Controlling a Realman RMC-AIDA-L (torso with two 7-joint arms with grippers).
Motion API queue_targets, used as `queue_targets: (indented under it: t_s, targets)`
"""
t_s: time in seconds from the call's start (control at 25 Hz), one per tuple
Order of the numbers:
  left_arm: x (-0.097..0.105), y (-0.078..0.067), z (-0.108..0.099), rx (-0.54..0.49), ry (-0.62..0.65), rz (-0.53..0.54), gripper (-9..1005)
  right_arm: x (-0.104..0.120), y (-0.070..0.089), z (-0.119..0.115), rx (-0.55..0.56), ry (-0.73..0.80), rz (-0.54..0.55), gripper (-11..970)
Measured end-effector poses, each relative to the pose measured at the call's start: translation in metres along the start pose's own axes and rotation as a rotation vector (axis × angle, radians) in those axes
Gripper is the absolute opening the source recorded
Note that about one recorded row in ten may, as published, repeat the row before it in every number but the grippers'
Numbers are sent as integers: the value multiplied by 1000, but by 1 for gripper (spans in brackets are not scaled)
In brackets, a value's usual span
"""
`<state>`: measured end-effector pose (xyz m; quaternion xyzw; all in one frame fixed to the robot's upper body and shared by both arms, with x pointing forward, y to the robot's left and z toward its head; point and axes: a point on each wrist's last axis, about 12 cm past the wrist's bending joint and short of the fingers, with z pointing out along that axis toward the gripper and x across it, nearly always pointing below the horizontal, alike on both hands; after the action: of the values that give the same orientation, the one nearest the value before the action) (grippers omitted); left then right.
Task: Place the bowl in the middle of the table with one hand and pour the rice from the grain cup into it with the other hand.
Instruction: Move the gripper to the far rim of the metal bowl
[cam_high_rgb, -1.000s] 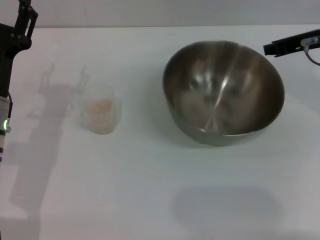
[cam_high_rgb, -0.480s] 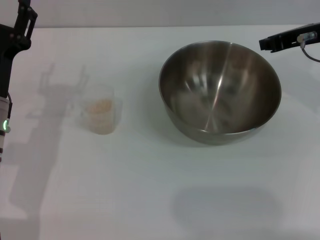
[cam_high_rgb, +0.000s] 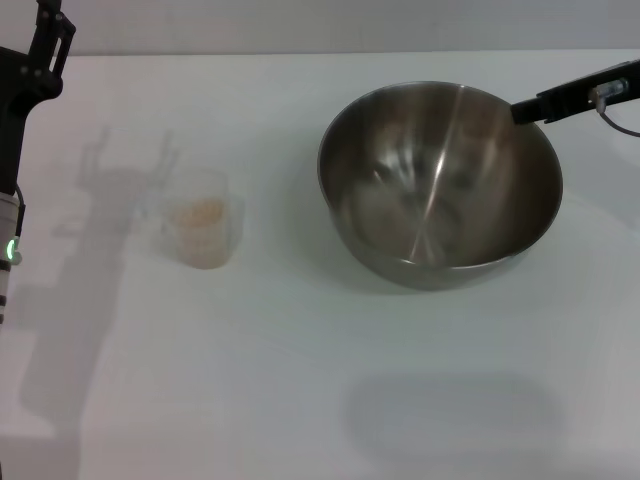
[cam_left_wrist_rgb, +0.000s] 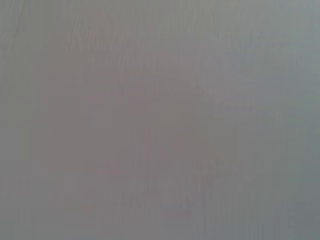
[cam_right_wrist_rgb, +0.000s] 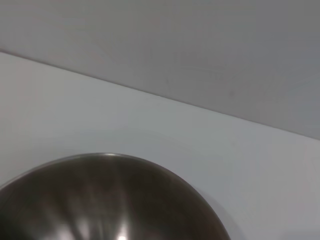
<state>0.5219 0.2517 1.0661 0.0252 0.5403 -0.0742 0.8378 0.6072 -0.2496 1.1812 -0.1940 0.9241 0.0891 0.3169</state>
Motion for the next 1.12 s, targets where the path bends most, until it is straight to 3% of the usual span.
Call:
queue_targets:
  t_s: [0.48,0.8,1.12]
  targets:
    - [0,1,-3,-1,4,1,806,12,2,24,-11,93,6,606]
    - [0,1,-6,3,7,3,805,17,8,31,-25,125,-5,587]
    - [0,1,-6,6,7,3,805,21,6,33,-24,142,-7,434]
